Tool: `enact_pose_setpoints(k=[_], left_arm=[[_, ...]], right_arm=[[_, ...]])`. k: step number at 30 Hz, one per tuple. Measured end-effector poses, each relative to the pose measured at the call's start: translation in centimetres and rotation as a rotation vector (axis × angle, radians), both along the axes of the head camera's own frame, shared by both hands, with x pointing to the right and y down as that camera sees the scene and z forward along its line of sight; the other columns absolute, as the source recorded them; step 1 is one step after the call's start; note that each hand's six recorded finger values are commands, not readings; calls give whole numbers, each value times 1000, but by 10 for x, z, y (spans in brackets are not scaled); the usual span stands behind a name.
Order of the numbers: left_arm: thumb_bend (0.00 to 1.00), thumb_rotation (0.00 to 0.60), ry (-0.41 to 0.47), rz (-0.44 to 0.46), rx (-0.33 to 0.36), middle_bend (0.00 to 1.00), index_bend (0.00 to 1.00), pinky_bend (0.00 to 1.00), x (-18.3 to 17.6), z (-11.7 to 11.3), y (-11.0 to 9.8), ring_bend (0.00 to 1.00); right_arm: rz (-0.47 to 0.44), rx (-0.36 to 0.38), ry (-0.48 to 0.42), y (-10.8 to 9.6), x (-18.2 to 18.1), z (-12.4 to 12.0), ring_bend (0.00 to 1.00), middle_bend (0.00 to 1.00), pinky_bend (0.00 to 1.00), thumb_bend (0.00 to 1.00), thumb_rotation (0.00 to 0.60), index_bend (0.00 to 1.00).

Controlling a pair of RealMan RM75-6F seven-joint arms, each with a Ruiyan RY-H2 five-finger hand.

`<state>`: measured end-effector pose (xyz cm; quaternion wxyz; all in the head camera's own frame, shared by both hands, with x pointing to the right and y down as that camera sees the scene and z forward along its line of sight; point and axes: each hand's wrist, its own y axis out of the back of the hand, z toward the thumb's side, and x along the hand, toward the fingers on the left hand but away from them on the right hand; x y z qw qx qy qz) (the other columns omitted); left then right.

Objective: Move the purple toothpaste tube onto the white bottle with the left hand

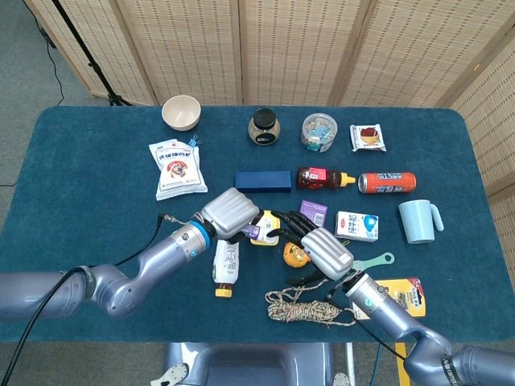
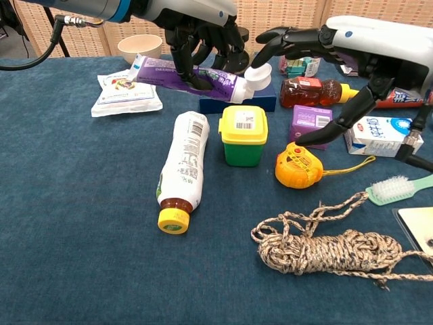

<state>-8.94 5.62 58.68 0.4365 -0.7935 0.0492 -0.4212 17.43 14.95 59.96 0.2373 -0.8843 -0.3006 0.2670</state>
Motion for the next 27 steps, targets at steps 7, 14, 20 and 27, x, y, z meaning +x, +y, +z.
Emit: enact_pose_setpoints(k=[7,14,20,27], left_arm=[[1000,600,0,-3,-1,545,623,593,-1,1,0,601],[1000,600,9,-3,-6,545,623,594,0,0,1,601],[1000,600,9,0,-1,545,623,593,-4,0,2,602],[1000,600,16,-10,4,545,623,593,-7,-2,1,603]], right_arm=[[0,1,2,0,-1,1,0,0,0,0,600,210],[1,4,18,0,0,4,0,0,0,0,600,209],[5,-2,21,0,1,6,0,0,0,0,600,210],[1,-16,22,2,0,11,0,0,0,0,600,210]])
